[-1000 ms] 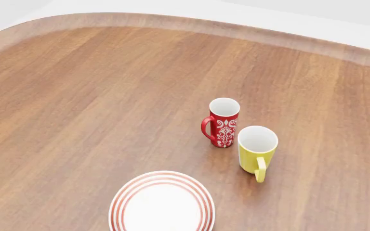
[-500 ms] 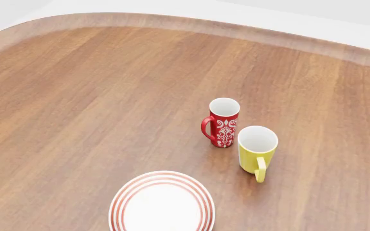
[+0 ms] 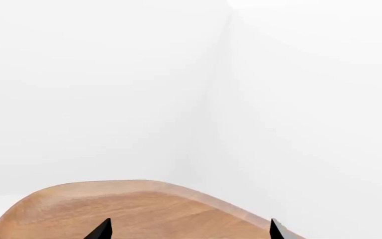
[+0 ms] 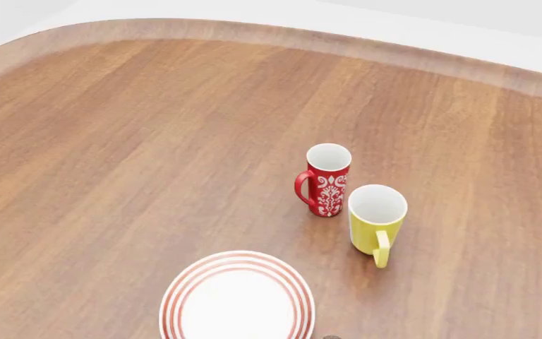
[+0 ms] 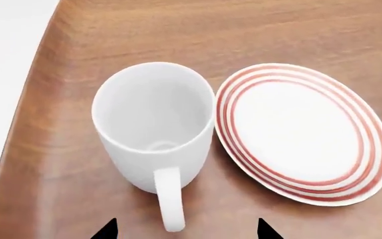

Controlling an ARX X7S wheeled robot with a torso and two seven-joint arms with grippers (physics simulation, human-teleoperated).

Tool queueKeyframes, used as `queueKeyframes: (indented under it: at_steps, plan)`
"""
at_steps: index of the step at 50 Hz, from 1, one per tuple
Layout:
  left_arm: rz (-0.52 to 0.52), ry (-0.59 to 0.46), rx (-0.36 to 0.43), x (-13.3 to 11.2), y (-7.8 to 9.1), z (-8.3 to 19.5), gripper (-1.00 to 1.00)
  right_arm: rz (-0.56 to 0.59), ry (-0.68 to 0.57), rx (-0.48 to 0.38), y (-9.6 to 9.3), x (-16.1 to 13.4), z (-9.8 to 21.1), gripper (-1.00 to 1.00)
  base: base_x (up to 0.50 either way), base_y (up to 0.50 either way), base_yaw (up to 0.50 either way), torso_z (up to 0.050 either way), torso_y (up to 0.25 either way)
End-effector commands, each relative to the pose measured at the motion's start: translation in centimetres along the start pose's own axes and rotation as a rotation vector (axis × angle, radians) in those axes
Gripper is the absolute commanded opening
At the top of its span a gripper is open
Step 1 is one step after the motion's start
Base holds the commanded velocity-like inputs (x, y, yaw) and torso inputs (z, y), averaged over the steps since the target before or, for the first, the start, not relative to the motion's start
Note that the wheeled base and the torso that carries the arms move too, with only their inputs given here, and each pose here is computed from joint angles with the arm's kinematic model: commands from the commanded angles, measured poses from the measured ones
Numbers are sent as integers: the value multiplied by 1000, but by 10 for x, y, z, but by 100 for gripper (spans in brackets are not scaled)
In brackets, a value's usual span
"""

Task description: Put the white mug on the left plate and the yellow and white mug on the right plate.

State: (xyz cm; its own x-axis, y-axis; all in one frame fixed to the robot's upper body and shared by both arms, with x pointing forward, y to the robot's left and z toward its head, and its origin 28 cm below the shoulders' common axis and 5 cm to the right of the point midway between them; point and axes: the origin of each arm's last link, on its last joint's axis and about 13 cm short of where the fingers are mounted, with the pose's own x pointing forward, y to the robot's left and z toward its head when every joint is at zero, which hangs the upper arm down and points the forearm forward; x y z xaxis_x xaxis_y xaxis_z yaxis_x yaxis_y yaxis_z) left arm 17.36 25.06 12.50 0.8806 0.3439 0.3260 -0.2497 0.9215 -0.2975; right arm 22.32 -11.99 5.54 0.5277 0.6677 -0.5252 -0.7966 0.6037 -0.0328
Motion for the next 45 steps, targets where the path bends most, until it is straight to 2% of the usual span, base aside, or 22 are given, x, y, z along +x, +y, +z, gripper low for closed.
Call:
queueKeyframes:
  at_steps: [1, 20, 45]
  plan:
    - [4, 11, 38, 2, 2, -5, 100, 44, 6, -9, -13, 4, 9, 100, 0, 0, 0, 0, 0]
    - [6, 6, 40, 1, 4, -3, 100, 126, 18, -63, -17, 17, 24, 100, 0, 0, 0, 0, 0]
    - [20, 1, 31, 1, 7, 1, 100, 146, 52, 9, -28, 39, 5, 100, 0, 0, 0, 0, 0]
